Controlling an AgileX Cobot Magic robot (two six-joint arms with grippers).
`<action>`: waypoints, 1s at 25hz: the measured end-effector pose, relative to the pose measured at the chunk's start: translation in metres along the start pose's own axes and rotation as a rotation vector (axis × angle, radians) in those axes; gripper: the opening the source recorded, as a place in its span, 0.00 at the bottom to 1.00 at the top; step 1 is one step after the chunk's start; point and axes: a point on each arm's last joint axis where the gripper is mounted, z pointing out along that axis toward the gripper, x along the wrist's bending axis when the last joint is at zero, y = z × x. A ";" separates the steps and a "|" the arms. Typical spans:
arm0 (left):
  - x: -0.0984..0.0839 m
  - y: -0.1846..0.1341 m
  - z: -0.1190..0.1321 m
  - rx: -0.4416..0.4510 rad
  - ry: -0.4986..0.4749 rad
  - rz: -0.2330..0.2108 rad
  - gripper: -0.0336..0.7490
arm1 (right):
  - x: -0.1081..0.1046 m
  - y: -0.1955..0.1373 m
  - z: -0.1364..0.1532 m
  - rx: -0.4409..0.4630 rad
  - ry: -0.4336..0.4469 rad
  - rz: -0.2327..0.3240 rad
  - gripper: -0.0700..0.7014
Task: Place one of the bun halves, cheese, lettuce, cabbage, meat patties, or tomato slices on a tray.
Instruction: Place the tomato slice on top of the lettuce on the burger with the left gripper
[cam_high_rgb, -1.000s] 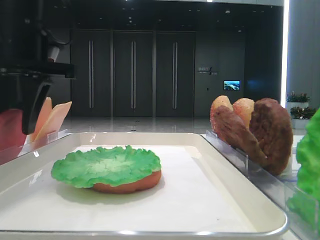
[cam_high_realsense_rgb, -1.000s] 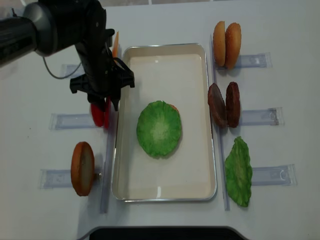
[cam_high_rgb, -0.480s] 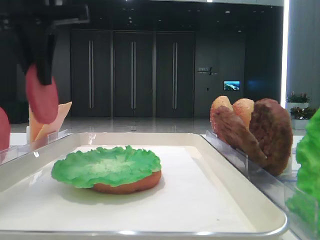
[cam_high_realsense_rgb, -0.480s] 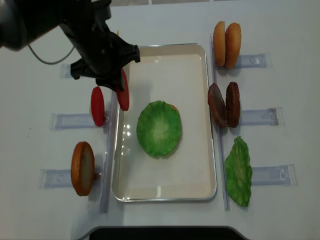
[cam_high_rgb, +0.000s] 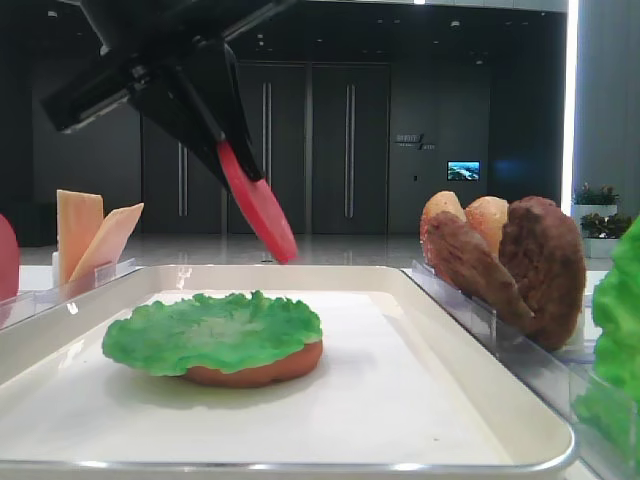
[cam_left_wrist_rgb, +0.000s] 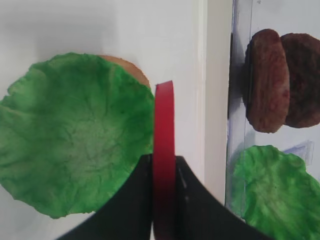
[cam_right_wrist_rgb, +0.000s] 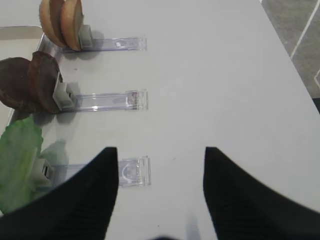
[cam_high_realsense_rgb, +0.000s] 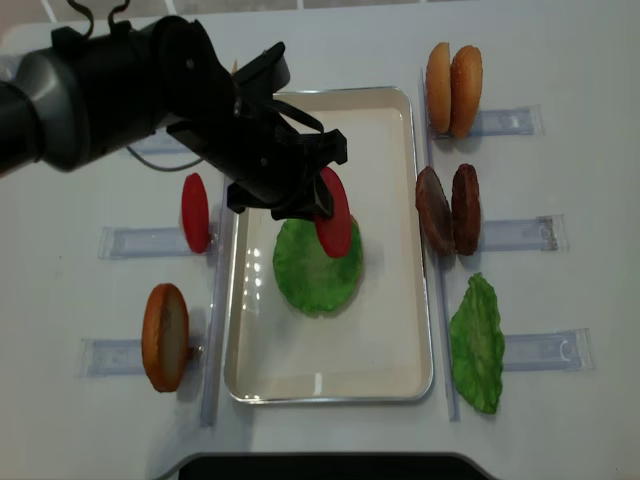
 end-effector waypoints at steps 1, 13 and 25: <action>0.002 -0.001 0.002 -0.004 -0.005 0.007 0.11 | 0.000 0.000 0.000 0.000 0.000 0.000 0.57; 0.017 -0.014 0.015 -0.011 0.002 0.031 0.11 | 0.000 0.000 0.000 0.000 0.000 0.000 0.57; 0.018 -0.011 0.028 -0.015 -0.027 0.036 0.11 | 0.000 0.000 0.000 0.000 0.000 0.000 0.57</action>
